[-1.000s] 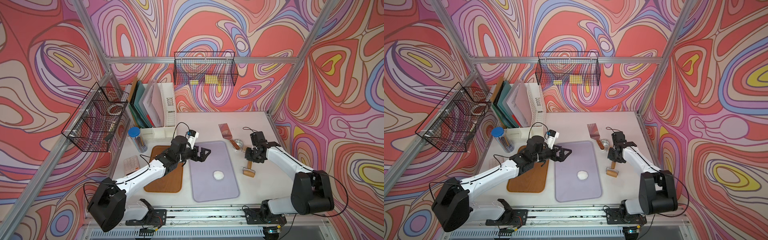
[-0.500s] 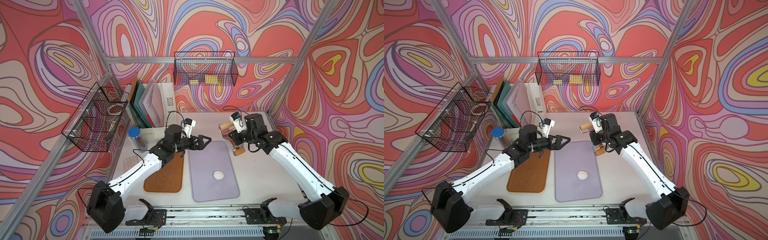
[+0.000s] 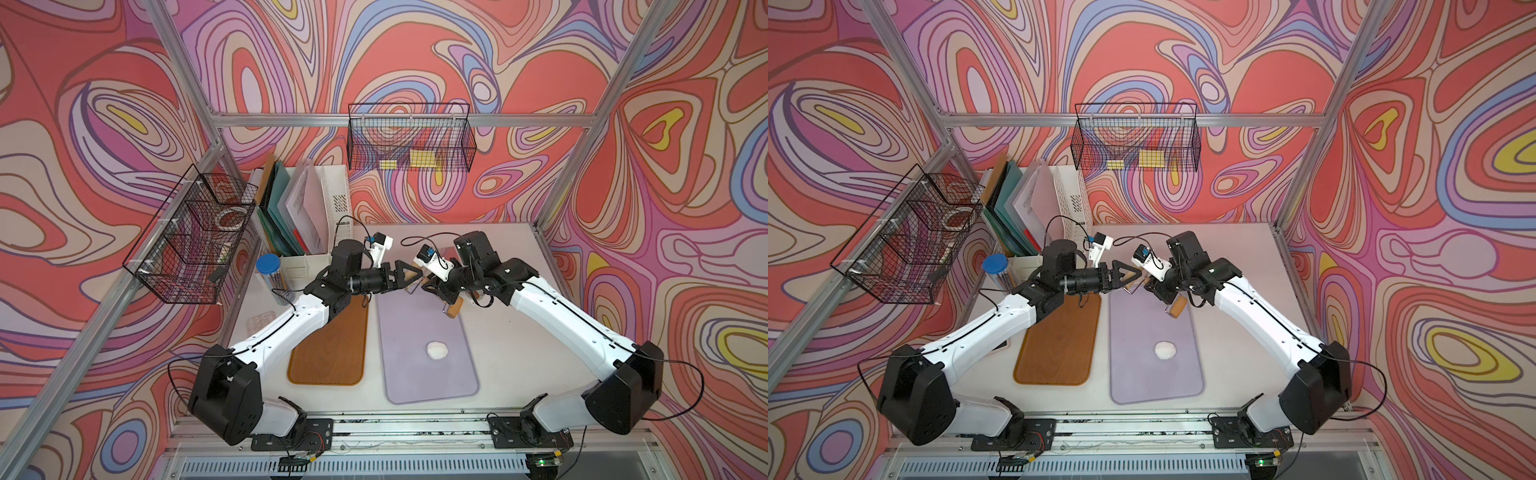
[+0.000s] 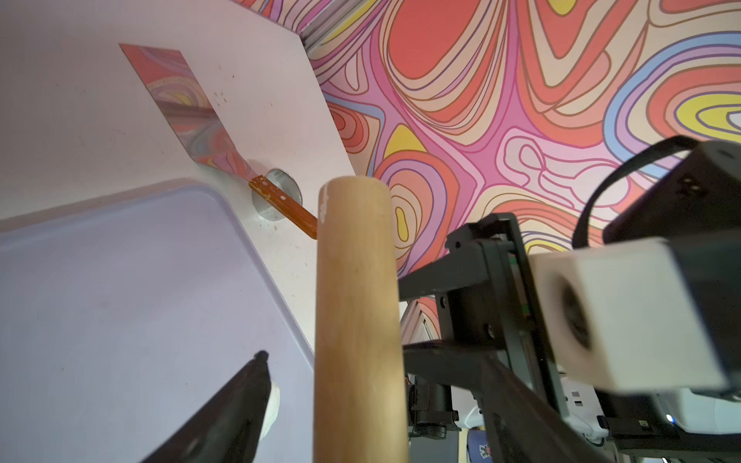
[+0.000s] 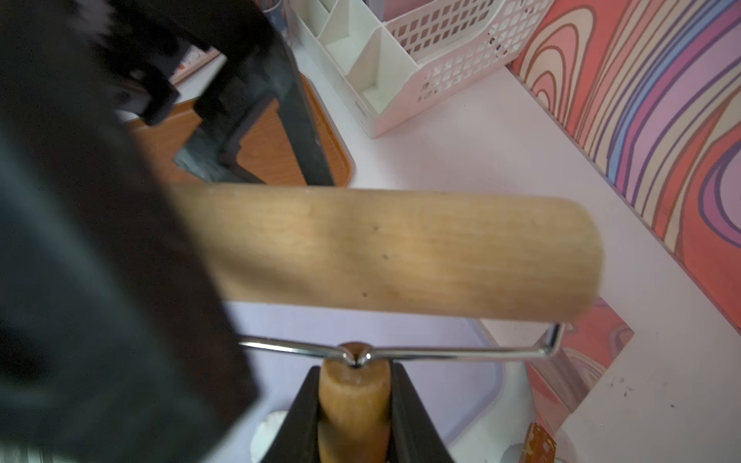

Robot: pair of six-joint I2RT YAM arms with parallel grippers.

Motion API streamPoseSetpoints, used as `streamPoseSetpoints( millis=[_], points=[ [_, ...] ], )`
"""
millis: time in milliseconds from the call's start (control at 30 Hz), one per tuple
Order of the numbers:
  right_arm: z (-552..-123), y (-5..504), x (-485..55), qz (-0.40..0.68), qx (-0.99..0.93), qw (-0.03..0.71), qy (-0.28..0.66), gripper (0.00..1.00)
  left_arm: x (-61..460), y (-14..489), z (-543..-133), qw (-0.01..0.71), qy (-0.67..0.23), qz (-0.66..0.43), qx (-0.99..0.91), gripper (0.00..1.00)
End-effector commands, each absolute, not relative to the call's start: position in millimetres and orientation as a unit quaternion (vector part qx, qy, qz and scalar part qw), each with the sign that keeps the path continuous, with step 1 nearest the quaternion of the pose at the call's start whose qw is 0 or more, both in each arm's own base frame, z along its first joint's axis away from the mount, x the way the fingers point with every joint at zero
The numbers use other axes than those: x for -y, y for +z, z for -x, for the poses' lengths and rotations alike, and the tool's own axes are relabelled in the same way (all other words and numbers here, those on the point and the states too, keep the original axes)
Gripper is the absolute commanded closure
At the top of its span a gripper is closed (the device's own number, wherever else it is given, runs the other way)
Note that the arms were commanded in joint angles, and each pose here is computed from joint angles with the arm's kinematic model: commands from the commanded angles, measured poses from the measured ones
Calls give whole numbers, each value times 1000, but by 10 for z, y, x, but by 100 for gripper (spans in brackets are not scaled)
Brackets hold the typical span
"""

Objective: Roll out the dumpling wrappers from the dough
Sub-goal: Pick up the rolling pin from the center of the board.

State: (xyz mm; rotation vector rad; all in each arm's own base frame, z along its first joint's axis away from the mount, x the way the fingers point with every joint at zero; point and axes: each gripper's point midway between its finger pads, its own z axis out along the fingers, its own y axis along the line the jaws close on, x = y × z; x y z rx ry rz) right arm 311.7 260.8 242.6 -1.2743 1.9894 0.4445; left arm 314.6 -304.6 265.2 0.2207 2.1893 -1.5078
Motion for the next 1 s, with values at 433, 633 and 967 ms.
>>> streamPoseSetpoints(
  millis=[433, 633, 967],
  points=[
    [-3109, 2451, -2867, 530, -727, 378, 218, 100, 3165, 2762, -3187, 207, -590, -73, -777, 95],
    [-3247, 2557, -2807, 491, -744, 398, 216, 55, 2902, 2900, -3349, 255, -603, -11, -756, 100],
    [-3348, 3324, -2194, 263, -719, 450, 460, 9, 2583, 3224, -3558, 315, -639, 63, -699, 100]
  ],
)
